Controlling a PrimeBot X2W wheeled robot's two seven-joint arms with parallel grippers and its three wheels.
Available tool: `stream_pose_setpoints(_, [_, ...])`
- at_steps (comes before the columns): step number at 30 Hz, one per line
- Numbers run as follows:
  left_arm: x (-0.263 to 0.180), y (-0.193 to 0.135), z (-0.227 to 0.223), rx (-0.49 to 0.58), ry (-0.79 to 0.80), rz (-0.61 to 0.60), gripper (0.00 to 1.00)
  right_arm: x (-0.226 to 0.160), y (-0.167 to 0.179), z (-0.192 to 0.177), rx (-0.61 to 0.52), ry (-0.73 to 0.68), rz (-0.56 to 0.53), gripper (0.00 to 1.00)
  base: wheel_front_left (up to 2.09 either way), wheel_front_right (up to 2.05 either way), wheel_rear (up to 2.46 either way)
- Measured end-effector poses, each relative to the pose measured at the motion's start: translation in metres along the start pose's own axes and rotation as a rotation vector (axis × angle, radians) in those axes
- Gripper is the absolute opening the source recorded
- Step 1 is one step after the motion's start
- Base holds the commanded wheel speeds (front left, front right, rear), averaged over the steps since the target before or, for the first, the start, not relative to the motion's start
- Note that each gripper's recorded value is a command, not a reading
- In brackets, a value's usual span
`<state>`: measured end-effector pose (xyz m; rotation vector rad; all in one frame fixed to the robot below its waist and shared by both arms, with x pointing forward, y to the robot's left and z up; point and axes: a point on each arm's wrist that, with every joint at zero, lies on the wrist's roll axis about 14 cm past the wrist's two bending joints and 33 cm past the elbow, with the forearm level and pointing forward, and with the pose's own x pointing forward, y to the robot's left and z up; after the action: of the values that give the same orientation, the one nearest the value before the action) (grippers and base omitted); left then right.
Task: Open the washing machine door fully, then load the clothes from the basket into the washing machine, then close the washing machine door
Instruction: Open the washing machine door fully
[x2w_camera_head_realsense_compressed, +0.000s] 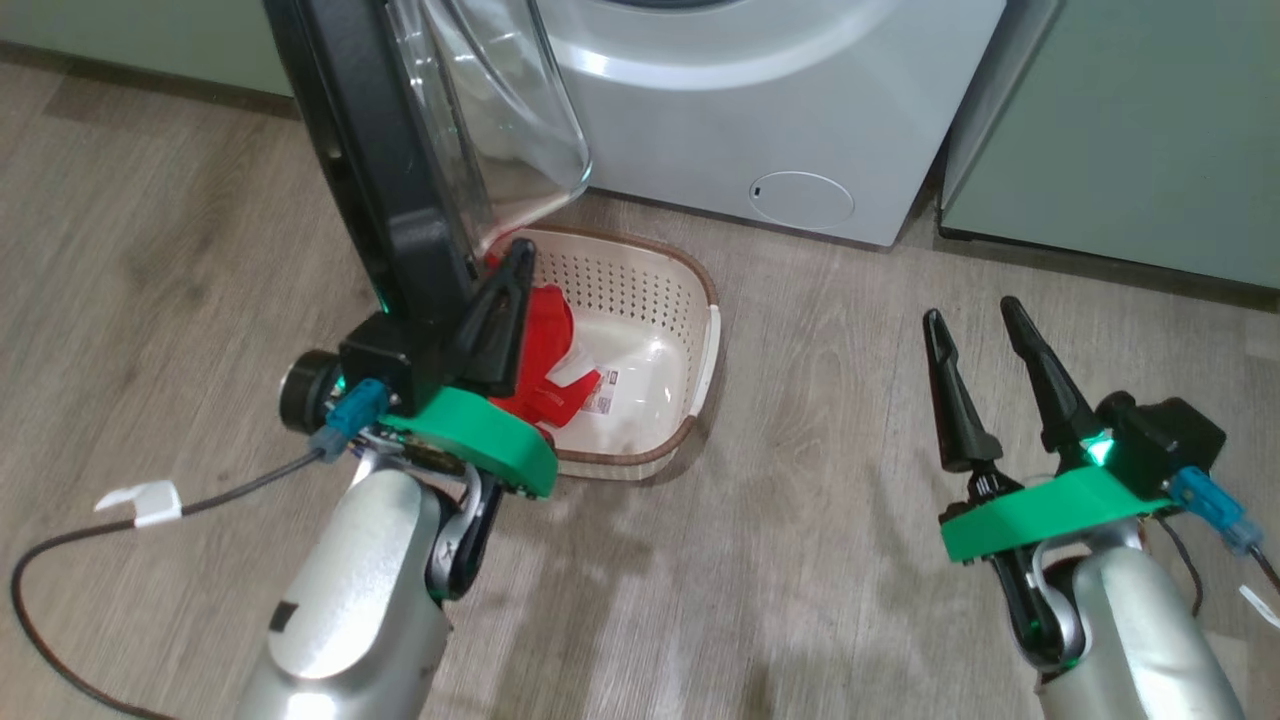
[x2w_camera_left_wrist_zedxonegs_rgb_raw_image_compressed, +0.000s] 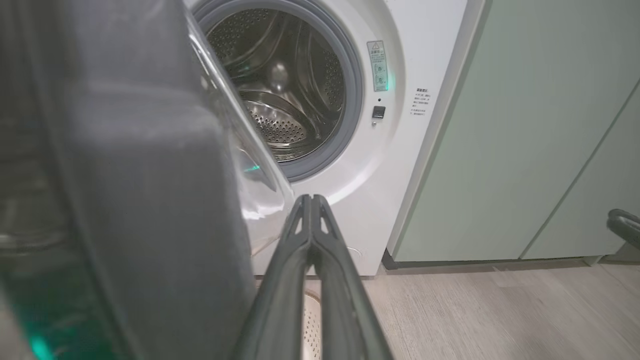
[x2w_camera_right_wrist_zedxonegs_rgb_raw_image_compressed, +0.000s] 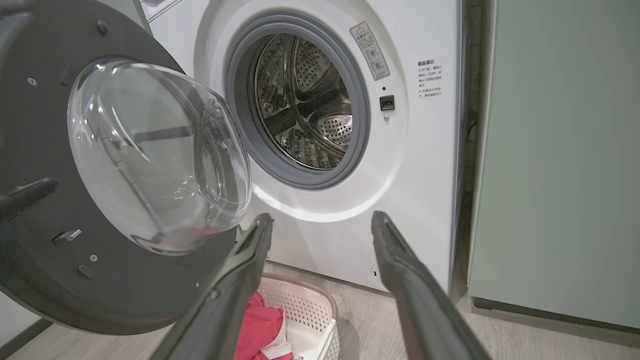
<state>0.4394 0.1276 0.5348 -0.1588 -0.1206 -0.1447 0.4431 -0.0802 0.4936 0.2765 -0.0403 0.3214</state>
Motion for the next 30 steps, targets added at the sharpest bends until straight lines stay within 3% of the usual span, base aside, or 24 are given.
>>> stream_pose_setpoints(16, [-0.011,0.033,0.005,0.013,-0.001,0.096,0.00,0.015,0.021,-0.009,0.009,0.018,0.063,1.00,0.00,0.00,0.00])
stream_pose_setpoints(30, [-0.045,0.120,0.020,0.037,-0.025,0.365,0.00,0.032,0.058,-0.037,0.034,0.078,0.177,1.00,0.00,0.00,0.00])
